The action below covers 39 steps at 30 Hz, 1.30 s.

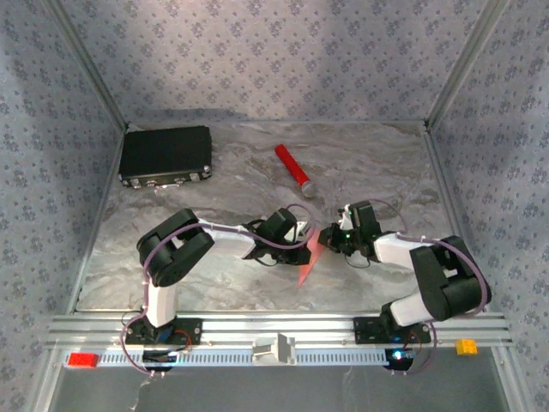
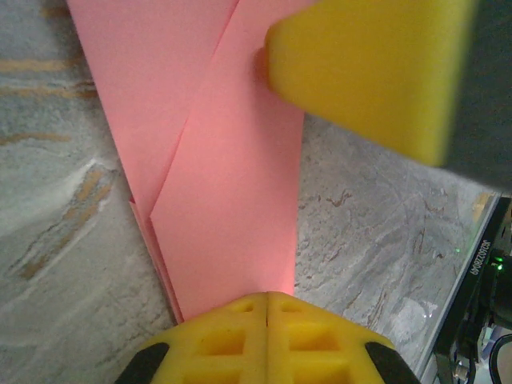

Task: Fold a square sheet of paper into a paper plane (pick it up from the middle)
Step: Perform the fifth fold on the wing at the bottom-center of the table.

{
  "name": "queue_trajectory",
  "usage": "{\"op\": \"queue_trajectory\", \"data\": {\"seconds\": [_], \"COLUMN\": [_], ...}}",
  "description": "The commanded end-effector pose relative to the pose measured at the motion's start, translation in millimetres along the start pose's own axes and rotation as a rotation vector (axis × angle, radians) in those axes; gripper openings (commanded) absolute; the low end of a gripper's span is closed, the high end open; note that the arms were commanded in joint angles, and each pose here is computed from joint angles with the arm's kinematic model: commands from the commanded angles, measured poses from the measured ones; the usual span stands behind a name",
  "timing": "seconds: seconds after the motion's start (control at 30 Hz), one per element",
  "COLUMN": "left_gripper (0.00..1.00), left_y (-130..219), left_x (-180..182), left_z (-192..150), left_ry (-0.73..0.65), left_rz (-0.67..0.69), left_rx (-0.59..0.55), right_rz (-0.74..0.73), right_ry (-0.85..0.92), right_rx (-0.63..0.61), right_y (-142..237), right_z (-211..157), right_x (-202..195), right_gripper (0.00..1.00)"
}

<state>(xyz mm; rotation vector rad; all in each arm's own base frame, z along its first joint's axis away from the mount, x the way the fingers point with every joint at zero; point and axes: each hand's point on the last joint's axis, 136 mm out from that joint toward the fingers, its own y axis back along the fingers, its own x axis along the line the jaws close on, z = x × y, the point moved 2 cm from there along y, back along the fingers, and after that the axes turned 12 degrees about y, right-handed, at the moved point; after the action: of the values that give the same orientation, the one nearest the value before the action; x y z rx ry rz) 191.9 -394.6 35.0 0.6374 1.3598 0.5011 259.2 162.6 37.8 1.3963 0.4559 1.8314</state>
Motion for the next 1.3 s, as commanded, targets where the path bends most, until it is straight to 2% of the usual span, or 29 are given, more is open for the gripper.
{"op": "queue_trajectory", "data": {"seconds": [0.0, 0.33, 0.53, 0.63, 0.77, 0.97, 1.27], "left_gripper": [0.0, 0.0, 0.0, 0.0, 0.0, 0.0, 0.0], "left_y": [-5, -5, -2, -1, -1, -1, -1], "left_x": [45, 44, 42, 42, 39, 39, 34], "left_z": [-26, -26, -25, -24, -23, -24, -21], "left_ry": [0.073, 0.073, 0.066, 0.066, 0.062, 0.061, 0.053], "left_rz": [0.147, 0.146, 0.145, 0.143, 0.136, 0.133, 0.123], "left_rx": [0.07, 0.074, 0.065, 0.057, 0.054, 0.052, 0.043], "right_rz": [-0.038, -0.082, -0.007, -0.012, 0.006, 0.011, 0.068], "right_ry": [-0.047, -0.091, -0.075, -0.029, 0.008, 0.001, 0.022], "right_rx": [-0.026, -0.102, -0.144, -0.147, -0.097, -0.054, -0.031], "right_y": [-2, 16, 30, 38, 31, 21, 15], "right_z": [5, 46, 54, 47, 20, -17, -21], "right_x": [-21, -48, -28, -11, 10, 14, 28], "right_gripper": [0.08, 0.07, 0.09, 0.1, 0.1, 0.09, 0.09]}}
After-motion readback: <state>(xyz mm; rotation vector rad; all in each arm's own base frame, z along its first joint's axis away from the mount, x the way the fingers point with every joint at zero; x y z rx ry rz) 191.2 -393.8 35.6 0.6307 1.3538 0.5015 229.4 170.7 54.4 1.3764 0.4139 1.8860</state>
